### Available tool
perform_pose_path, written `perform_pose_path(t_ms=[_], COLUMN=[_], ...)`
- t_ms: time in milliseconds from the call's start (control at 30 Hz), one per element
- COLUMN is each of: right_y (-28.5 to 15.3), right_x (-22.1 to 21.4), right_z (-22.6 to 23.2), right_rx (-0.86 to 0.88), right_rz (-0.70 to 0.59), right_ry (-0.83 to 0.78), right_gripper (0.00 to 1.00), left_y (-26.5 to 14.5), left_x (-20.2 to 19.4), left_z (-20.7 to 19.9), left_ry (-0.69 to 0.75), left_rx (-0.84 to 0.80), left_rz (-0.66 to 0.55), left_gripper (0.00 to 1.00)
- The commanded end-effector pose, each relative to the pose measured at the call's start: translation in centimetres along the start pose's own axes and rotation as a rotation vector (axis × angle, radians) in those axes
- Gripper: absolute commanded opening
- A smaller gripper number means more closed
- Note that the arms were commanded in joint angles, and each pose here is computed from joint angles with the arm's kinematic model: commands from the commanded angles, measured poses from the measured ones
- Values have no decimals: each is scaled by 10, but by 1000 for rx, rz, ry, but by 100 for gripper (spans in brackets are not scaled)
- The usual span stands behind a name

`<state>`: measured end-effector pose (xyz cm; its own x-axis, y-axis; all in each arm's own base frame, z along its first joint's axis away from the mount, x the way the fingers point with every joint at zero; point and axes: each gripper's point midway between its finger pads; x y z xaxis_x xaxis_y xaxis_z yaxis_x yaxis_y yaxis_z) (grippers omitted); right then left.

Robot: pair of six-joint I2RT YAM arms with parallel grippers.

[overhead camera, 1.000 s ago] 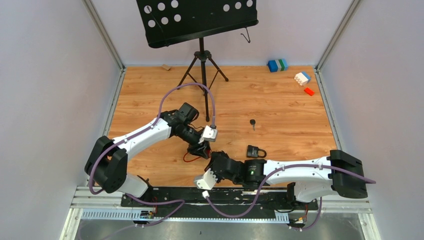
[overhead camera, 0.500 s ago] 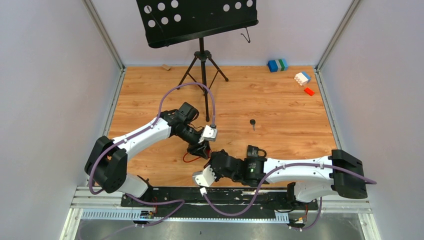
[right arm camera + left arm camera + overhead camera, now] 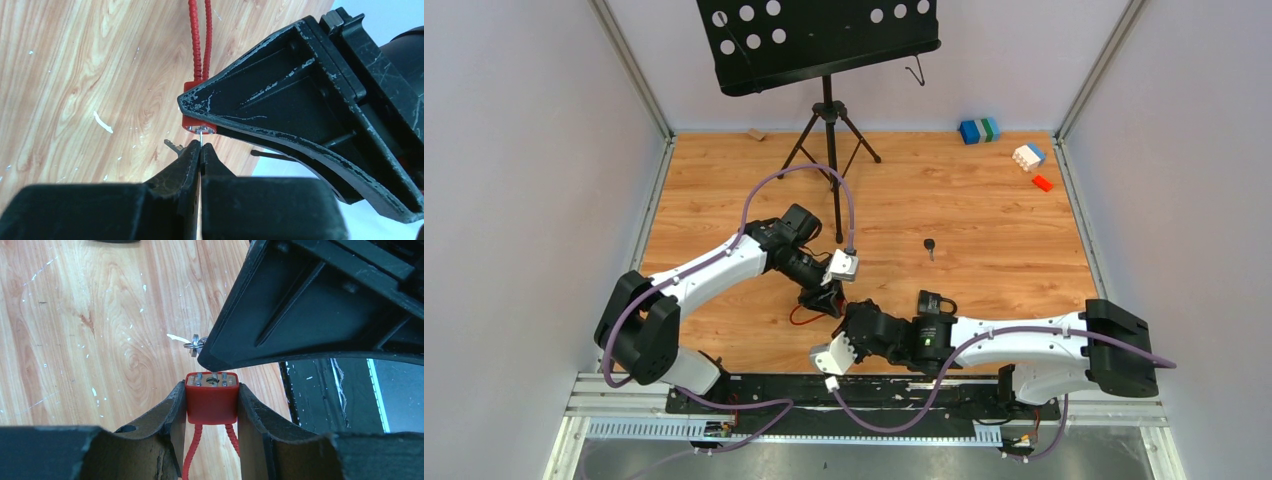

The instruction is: Unlock with the key

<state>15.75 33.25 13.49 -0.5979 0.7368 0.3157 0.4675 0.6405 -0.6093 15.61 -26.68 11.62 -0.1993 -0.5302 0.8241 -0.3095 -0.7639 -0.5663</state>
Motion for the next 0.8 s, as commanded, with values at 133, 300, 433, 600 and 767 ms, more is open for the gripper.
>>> perform_pose_path(t_ms=[133,300,433,600,767], right_y=[4,5,3,-2,-7], right_x=[32,41,50,53,62], right_z=[-30,-27,-32,-31,-31], right_rx=[-143,-171,-166,-131,-84], right_rz=[-89,-80,-104,-111,-151], right_ry=[-68,-104,-46,-1,46], right_gripper=[0,0,0,0,0], left_y=[-2,-3,-3,-4,-4], left_x=[63,63,63,65,68], left_z=[0,9,13,18,20], left_ry=[94,72,62,49,40], left_rx=[-58,-15,7,33,35], left_rz=[-220,-197,-193,-192,-203], left_gripper=[0,0,0,0,0])
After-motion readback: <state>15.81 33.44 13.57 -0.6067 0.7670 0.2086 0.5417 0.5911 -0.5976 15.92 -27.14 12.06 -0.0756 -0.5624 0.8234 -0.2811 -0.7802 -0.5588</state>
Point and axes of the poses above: each gripper's point midway between its finger pads, its own y axis out along the fingers, its own z axis along the line the jaws close on, x = y × z, and after that the axes turned 12 degrees about y, right-handed
